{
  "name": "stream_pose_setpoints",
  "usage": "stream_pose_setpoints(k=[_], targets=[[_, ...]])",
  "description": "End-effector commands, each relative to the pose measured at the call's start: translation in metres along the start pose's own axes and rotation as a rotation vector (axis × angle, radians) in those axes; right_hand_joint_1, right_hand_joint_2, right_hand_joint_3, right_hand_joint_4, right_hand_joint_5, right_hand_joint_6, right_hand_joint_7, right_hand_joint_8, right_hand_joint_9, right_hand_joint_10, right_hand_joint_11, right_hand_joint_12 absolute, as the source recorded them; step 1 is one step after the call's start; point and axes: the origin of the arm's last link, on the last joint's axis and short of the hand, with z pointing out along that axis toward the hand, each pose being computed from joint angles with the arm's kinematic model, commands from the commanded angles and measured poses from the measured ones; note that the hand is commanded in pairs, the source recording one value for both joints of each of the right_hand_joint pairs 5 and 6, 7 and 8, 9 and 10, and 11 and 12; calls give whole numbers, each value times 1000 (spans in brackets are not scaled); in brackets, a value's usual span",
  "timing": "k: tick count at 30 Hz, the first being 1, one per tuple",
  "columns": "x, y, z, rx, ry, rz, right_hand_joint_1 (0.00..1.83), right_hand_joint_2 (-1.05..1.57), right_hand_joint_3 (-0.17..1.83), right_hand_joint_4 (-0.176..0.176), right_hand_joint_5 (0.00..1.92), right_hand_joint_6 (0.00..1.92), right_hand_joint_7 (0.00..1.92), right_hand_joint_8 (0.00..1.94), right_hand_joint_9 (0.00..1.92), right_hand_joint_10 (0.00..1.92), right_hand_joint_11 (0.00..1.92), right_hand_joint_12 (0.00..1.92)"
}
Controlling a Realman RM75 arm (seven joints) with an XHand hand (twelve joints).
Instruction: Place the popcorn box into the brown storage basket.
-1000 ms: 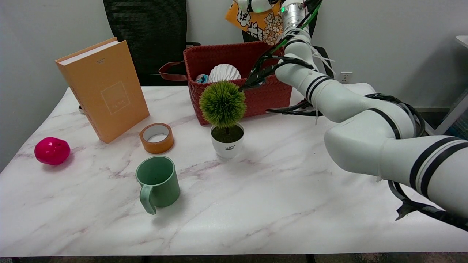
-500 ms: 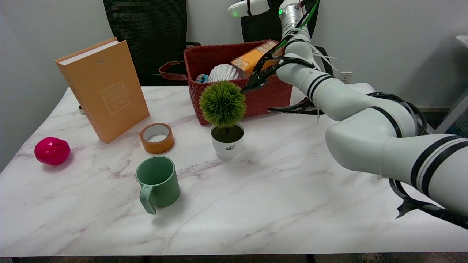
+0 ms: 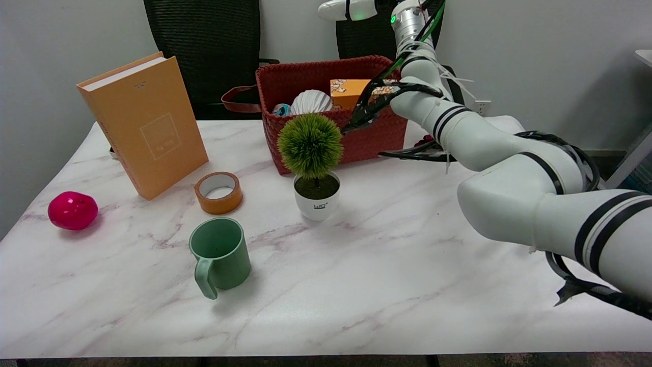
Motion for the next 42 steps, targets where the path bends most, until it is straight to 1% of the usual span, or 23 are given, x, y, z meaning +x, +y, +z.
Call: stream_pose_setpoints(k=[1, 6, 12, 16, 19, 25, 30, 33, 42], targets=[[12, 20, -9, 21, 49, -16, 616, -12, -175, 0, 0, 0, 0, 0, 0, 0, 0, 0], [21, 38, -17, 13, 96, 48, 614, -13, -175, 0, 0, 0, 0, 0, 0, 0, 0, 0], [39, 61, -26, -6, 143, 216, 615, 16, -175, 0, 0, 0, 0, 0, 0, 0, 0, 0], [54, 85, -37, -28, 177, 380, 616, 79, -175, 0, 0, 0, 0, 0, 0, 0, 0, 0], [64, 95, -44, -29, 198, 504, 608, 103, -175, 0, 0, 0, 0, 0, 0, 0, 0, 0], [80, 120, -67, -33, 223, 652, 610, 161, -175, 0, 0, 0, 0, 0, 0, 0, 0, 0], [99, 130, -91, 0, 273, 720, 604, 204, -175, 0, 0, 0, 0, 0, 0, 0, 0, 0], [108, 138, -108, 9, 289, 724, 602, 218, -175, 0, 0, 0, 0, 0, 0, 0, 0, 0], [113, 159, -148, -26, 274, 729, 599, 288, -175, 0, 0, 0, 0, 0, 0, 0, 0, 0]])
